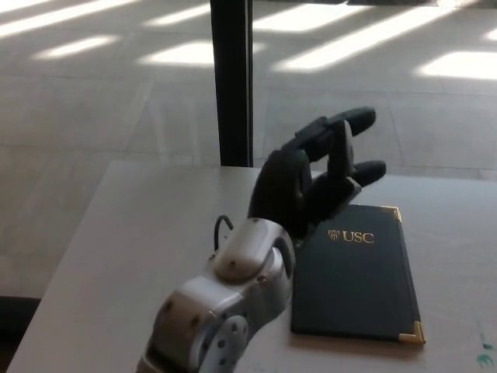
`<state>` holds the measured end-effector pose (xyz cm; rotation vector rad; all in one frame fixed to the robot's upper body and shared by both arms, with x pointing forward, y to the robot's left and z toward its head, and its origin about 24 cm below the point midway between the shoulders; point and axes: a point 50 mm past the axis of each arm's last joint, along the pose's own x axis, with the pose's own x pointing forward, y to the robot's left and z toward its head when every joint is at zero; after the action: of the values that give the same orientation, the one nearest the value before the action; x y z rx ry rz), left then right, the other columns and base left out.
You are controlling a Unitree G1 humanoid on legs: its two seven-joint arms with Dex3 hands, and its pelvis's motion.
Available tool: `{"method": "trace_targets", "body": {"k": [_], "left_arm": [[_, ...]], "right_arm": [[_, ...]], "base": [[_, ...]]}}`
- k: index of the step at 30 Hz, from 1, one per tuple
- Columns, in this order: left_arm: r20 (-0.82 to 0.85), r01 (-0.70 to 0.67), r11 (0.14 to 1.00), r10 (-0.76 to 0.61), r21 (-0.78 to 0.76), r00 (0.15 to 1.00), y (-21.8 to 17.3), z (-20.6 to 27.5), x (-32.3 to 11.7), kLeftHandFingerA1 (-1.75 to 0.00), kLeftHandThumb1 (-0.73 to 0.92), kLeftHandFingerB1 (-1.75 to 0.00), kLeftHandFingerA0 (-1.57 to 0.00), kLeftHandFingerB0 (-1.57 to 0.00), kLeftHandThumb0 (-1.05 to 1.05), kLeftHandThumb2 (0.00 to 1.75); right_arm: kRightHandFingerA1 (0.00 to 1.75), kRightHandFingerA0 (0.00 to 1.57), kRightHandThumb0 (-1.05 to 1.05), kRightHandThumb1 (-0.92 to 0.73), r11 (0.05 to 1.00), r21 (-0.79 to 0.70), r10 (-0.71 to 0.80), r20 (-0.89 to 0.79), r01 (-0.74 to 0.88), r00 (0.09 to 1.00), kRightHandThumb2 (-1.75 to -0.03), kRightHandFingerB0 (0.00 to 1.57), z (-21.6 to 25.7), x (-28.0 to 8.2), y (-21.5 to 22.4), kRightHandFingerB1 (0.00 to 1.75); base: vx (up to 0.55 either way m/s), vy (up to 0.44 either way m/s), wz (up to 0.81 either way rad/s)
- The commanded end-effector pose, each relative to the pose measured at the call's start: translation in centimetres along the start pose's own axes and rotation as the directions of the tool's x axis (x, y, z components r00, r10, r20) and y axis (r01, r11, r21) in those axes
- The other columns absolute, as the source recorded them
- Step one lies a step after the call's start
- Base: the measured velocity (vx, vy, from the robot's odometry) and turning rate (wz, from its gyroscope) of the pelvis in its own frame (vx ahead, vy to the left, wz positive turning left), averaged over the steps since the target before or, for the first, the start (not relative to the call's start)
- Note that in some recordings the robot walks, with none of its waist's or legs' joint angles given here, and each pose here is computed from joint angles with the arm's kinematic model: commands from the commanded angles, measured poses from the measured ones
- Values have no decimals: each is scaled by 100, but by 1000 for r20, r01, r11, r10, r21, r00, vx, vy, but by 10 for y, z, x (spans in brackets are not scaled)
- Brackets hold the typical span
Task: The robot uses its left hand to push the cover of the diary kept in the middle of the desk to close it
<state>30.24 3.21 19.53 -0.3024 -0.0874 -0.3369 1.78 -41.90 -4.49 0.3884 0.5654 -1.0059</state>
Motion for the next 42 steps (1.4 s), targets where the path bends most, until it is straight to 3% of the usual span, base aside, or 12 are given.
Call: {"method": "trace_targets", "body": {"k": [1,6,7,9,20,23,24,29,37,38,41,42], "left_arm": [[262,-247,963,266,-104,928,101,86,-28,-49,92,-49,-49,-44,-94,82],[313,-367,924,382,-107,870,146,102,-60,-58,92,-55,-47,-41,-97,80],[319,-410,906,421,-102,849,155,105,-69,-64,79,-60,-43,-37,-95,121],[316,-499,862,499,-88,807,174,106,-84,-55,92,-52,-46,-39,-98,81],[202,-853,487,831,185,518,284,67,-200,-50,92,-46,-54,-42,-92,82],[158,-923,288,929,254,334,314,47,-252,-46,92,-44,-62,-51,-83,74],[132,-949,202,962,243,239,324,40,-275,-46,92,-45,-68,-54,-87,75],[32,-982,-43,999,184,-38,343,15,-339,-58,77,-58,-56,-53,-82,107],[-140,-836,7,987,548,-84,336,-54,-370,-53,87,-49,-88,-66,-90,67],[-181,-778,39,979,627,-97,332,-69,-375,-117,88,-64,-109,-85,-90,67],[-289,-774,74,946,629,-144,324,-92,-389,-104,66,-82,-104,-87,-84,114],[-333,-795,98,933,598,-135,321,-98,-391,-64,88,-58,-75,-66,-88,67]], "right_arm": [[73,55,-67,-91,1000,-14,-21,14,22,1000,-66,46,5,-1,-5,53],[71,61,-67,-91,999,-40,-34,17,35,999,-66,47,8,-2,-6,51],[73,60,-66,-91,999,-39,-21,21,22,1000,-66,47,8,-4,-5,51],[75,57,-67,-91,999,-30,-23,18,23,1000,-66,47,8,-3,-4,53],[76,51,-68,-89,999,-9,-32,23,32,999,-66,50,9,-1,-3,57],[80,57,-69,-69,1000,-6,-28,30,28,999,-105,47,10,-1,-1,65],[79,62,-71,-90,1000,-15,-22,27,22,999,-66,48,11,-2,-1,55],[75,60,-70,-91,1000,-27,-5,24,6,1000,-66,47,11,-2,0,54],[74,53,-68,-91,999,-37,-7,25,8,1000,-66,46,12,1,-1,52],[74,55,-69,-90,1000,-20,-15,20,15,1000,-66,47,12,2,-1,52],[78,58,-69,-91,1000,-22,-14,18,14,1000,-66,47,8,0,1,54],[78,55,-70,-90,1000,-3,-9,18,9,1000,-66,47,7,-1,3,55]], "base": [[0,0,0],[0,0,0],[0,0,0],[0,0,0],[0,0,0],[0,0,0],[0,0,0],[0,0,0],[0,0,0],[0,0,0],[0,0,0],[0,0,0]]}}
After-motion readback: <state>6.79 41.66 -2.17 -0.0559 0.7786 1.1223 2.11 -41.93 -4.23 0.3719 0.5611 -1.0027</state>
